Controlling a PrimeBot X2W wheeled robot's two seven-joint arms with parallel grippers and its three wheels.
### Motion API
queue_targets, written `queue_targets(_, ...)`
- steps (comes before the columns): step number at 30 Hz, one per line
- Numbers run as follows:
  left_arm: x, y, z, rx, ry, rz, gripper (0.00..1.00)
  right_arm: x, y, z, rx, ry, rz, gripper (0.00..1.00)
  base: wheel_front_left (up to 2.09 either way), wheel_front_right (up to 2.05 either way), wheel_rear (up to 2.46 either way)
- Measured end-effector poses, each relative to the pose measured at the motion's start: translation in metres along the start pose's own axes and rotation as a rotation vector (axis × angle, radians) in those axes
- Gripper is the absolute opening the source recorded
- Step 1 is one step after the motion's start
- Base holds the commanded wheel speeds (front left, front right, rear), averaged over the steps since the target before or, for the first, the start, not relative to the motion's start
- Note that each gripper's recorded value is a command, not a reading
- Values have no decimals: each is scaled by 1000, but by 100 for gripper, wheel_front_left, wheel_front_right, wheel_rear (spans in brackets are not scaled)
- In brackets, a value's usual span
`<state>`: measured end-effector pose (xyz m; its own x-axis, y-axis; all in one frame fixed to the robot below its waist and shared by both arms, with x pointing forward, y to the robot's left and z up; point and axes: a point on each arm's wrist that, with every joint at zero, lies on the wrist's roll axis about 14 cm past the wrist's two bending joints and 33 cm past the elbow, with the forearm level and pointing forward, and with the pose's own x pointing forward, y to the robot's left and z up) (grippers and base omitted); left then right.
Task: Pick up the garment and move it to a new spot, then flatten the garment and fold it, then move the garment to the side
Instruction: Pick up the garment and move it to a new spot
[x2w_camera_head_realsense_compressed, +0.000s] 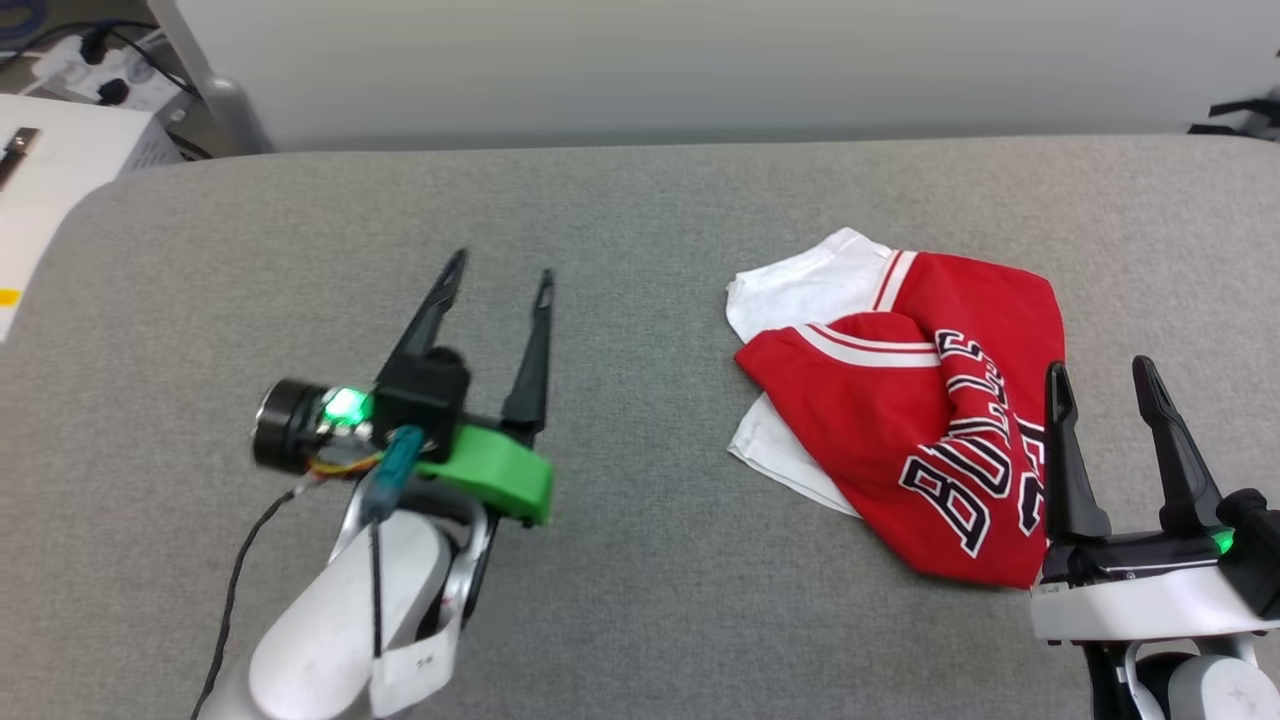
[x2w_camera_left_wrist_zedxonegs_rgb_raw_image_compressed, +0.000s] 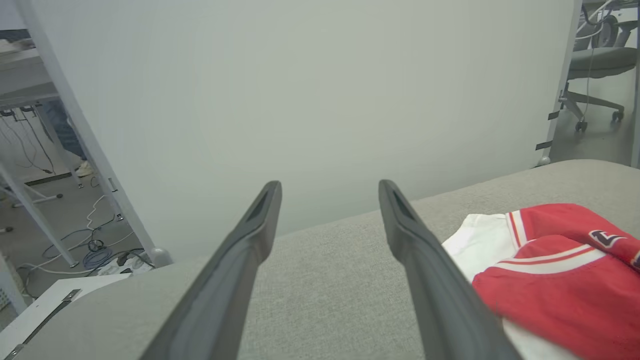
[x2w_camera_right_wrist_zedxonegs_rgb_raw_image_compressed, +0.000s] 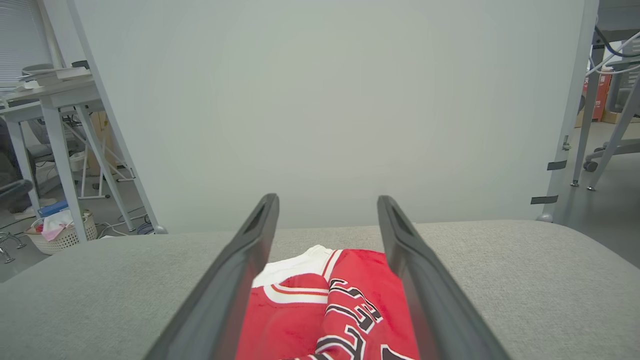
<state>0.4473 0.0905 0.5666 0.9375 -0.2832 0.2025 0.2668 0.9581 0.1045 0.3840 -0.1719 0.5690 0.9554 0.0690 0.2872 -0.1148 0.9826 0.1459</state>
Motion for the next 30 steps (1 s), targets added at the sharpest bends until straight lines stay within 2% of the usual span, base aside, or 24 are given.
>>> queue_targets(5,-34,37,-2,1,12,144,100,-2,9,2,5,-3,24,100,0,0,0)
queue_targets(9,-59,54,-5,-17,26,232,100,-3,14,4,10,-6,39,100,0,0,0)
queue_targets(17,-92,65,-21,-38,74,304,100,-14,16,-4,-1,28,42,100,0,0,0)
queue_targets(30,-118,67,-28,-47,96,342,100,-33,15,-20,-18,96,38,100,0,0,0)
